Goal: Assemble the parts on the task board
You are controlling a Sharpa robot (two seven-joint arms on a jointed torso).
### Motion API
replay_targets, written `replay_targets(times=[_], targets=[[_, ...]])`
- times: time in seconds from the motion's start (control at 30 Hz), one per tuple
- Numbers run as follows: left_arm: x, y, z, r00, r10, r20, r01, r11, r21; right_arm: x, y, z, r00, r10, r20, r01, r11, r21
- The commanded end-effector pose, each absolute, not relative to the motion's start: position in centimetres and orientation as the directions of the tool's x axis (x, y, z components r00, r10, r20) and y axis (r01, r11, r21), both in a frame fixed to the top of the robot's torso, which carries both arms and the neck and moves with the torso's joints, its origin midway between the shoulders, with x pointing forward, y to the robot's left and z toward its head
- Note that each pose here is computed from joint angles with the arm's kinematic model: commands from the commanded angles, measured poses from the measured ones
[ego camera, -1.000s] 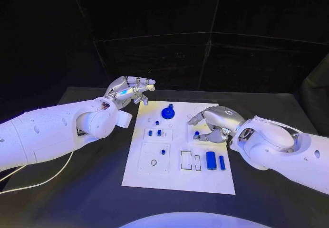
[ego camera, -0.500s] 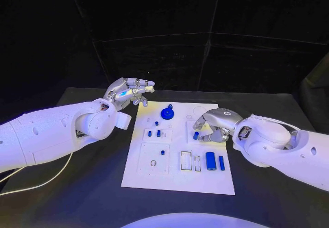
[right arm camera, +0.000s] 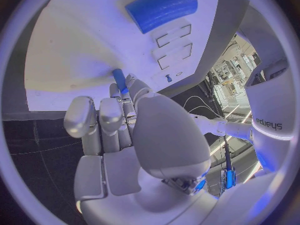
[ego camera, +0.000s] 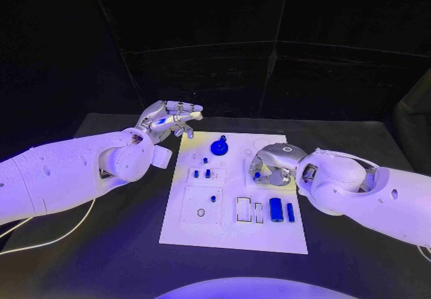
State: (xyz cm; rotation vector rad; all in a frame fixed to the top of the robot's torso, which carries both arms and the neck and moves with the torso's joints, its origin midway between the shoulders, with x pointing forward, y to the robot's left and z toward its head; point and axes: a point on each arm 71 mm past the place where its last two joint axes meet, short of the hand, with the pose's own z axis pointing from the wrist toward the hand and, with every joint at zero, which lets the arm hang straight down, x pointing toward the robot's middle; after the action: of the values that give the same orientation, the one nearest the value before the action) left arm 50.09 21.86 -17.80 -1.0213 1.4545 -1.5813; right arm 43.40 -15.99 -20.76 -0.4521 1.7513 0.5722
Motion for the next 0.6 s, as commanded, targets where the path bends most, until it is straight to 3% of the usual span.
replay_targets(times=[0.03,0.6], targets=[[50.1,21.76,-17.71,-0.414,-0.907,0.077,0.006,-0.087,-0.996,43.37,-15.88,-20.89,-0.257,-0.034,-0.966,-0.585,0.801,0.127],[50.15,21.89,-17.81,-0.41,-0.909,0.075,-0.003,-0.081,-0.997,43.37,-16.02,-20.11,-0.161,0.007,-0.987,-0.59,0.801,0.102]])
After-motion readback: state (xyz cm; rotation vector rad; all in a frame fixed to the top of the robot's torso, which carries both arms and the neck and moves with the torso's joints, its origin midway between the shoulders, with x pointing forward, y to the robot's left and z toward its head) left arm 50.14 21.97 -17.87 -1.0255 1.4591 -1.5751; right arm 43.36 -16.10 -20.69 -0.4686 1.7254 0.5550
